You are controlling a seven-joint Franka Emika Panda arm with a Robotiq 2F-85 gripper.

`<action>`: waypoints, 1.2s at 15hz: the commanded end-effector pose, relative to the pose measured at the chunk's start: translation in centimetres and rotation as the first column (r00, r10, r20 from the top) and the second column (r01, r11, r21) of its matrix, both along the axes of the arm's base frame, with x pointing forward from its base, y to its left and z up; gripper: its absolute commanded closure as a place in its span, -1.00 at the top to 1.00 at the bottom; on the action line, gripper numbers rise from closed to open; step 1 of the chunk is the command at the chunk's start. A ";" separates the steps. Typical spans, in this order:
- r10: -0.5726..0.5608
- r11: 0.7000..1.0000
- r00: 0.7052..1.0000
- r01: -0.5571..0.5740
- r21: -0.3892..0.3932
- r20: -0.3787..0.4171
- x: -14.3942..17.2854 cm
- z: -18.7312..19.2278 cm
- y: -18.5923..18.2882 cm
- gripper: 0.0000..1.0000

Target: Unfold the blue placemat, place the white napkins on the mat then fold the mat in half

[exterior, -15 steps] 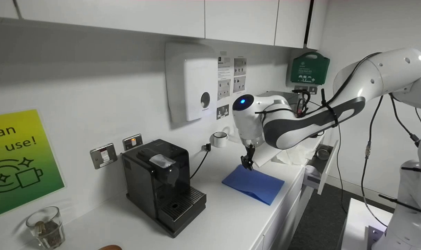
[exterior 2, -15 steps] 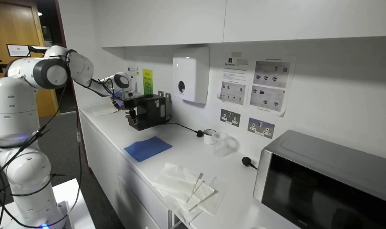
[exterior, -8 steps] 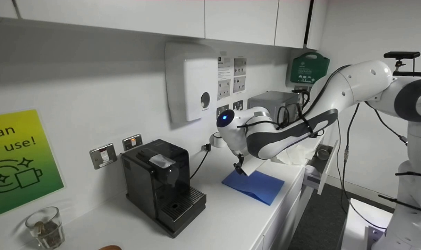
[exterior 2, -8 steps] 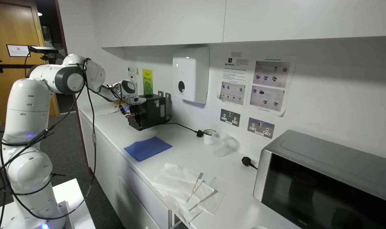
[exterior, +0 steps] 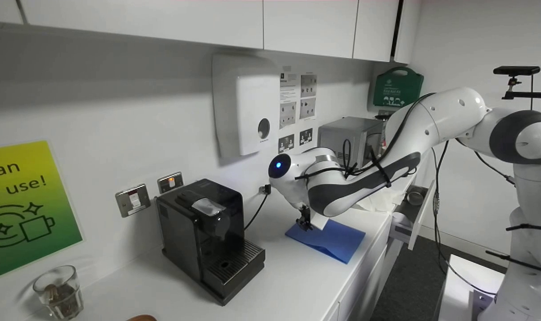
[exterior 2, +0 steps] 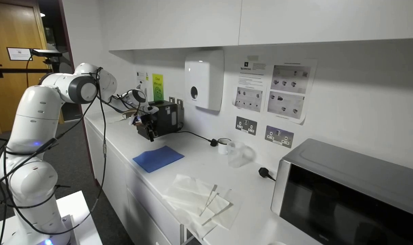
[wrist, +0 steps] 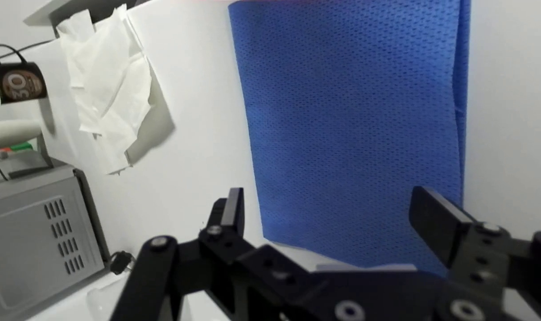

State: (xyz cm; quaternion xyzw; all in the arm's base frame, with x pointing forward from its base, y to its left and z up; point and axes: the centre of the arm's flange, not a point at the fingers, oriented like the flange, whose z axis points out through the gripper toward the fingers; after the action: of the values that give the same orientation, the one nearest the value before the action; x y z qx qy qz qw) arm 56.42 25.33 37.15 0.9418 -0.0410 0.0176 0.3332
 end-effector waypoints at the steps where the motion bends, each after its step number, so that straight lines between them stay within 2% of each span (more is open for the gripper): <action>1: 0.123 0.992 0.991 -0.124 -0.026 -0.059 -0.4 0.9 -0.1 1.00; 6: 0.235 0.972 0.965 -0.232 0.044 -0.119 -2.2 1.5 0.8 1.00; 11: 0.365 0.929 0.911 -0.344 0.134 -0.191 -3.8 1.9 1.6 1.00; 15: 0.404 0.912 0.871 -0.360 0.197 -0.278 -5.3 0.9 0.9 1.00; 16: 0.401 0.913 0.868 -0.352 0.207 -0.292 -5.6 0.6 0.8 1.00; 17: 0.375 0.923 0.877 -0.324 0.205 -0.301 -5.7 0.3 0.8 1.00; 18: 0.319 0.943 0.901 -0.271 0.191 -0.296 -5.6 0.1 0.9 1.00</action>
State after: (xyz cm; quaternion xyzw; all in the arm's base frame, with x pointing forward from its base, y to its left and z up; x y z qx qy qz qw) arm 52.20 27.64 36.92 0.9437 0.1841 -0.0757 0.2641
